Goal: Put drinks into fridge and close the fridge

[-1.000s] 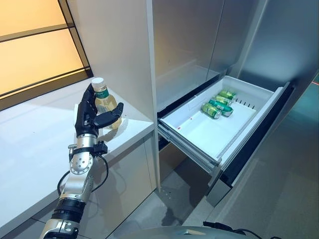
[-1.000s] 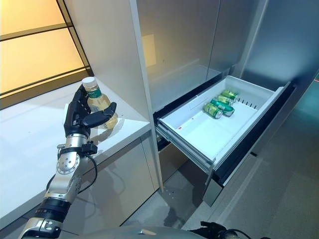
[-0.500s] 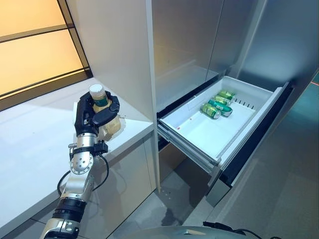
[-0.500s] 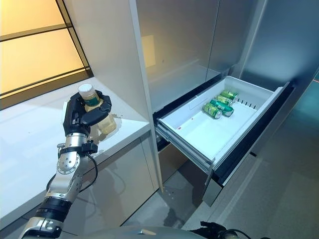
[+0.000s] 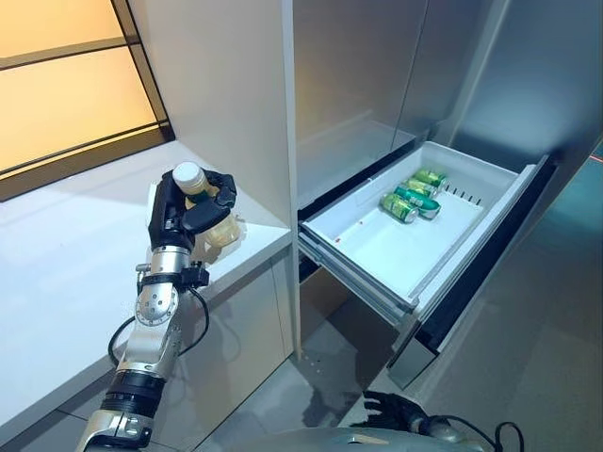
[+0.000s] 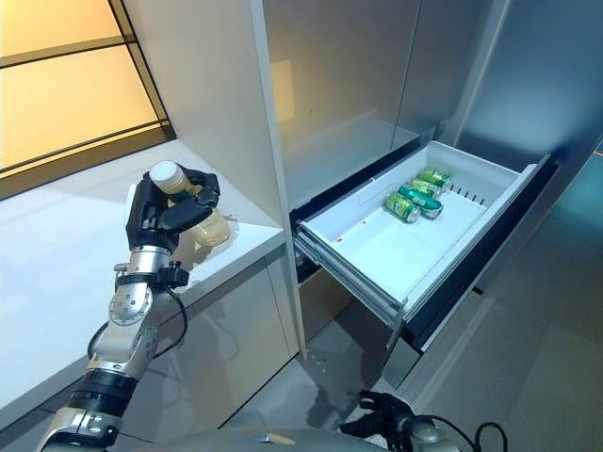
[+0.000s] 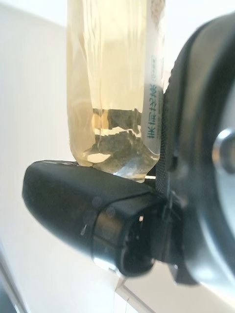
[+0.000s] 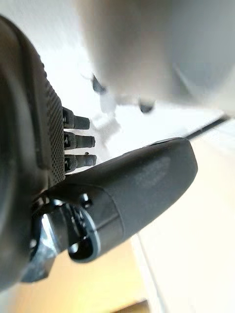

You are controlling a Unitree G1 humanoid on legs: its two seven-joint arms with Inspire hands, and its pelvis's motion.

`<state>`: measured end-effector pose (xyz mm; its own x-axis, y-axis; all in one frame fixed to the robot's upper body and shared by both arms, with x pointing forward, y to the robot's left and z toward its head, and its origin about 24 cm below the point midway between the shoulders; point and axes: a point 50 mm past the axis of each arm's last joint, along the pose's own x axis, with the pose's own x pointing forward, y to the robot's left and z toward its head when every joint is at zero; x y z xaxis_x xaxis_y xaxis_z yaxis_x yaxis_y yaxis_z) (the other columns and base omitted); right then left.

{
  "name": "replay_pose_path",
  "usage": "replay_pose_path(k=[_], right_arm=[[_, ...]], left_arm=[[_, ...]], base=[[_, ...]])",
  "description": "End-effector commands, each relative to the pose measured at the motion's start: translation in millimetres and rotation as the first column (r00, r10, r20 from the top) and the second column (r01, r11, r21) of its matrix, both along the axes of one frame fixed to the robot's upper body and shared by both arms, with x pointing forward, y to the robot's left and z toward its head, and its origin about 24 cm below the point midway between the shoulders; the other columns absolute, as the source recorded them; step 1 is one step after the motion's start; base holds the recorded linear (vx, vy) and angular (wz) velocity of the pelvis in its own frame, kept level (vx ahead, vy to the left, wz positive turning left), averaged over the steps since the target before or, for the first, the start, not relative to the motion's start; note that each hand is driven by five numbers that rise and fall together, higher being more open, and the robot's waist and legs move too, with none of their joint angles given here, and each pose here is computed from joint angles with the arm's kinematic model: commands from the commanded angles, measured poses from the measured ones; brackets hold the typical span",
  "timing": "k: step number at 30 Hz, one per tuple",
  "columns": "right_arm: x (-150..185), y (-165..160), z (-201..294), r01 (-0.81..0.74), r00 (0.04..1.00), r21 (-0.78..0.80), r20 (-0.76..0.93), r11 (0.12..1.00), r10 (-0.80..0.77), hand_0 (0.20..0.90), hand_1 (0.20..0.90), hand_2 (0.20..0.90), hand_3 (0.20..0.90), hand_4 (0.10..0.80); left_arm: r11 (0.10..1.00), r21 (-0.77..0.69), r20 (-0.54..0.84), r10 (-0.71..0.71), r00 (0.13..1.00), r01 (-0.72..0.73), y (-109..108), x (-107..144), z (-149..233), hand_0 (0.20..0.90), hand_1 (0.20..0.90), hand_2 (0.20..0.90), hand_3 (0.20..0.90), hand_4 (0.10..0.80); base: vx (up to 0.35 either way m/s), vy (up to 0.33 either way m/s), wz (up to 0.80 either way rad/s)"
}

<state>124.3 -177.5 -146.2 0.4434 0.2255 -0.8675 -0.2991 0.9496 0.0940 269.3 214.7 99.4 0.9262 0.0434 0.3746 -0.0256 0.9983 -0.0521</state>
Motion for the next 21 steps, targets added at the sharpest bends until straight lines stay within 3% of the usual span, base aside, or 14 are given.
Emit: replay_pose_path(k=[1,6,12,18,21], right_arm=[[50,31,30,-0.077,0.972,0.146,0.232,0.986,0.041,0.9,0.9,0.9,0.9,0.8],[73,64,68,-0.171,0.942,0.346,0.333,0.922,0.05,0.9,0.9,0.9,0.9,0.8],[95,73,121,-0.339,0.863,0.44,0.496,0.832,0.089,0.9,0.9,0.9,0.9,0.8],[128,62,229,-0.518,0.602,0.404,0.799,0.754,-0.015,0.9,0.9,0.9,0.9,0.8],[131,59,247,-0.542,0.557,0.399,0.83,0.739,-0.04,0.9,0.9,0.9,0.9,0.8]], left_arm=[[0.985,0.025,0.467,-0.162,0.87,0.17,-26,-2,95,0.3,0.3,0.3,0.2,0.1],[0.955,0.003,0.544,-0.249,0.801,0.295,-35,-13,104,0.3,0.3,0.3,0.2,0.1],[0.911,0.059,0.616,-0.355,0.703,0.407,-41,-27,116,0.3,0.3,0.3,0.2,0.1],[0.839,0.104,0.675,-0.454,0.582,0.534,-39,-42,130,0.3,0.3,0.3,0.2,0.1],[0.82,0.111,0.678,-0.475,0.56,0.561,-39,-43,133,0.3,0.3,0.3,0.2,0.1]], base=[[0.0,0.0,0.0],[-0.021,-0.01,0.0],[-0.007,-0.004,0.0],[0.0,0.0,0.0],[-0.014,-0.003,-0.02]])
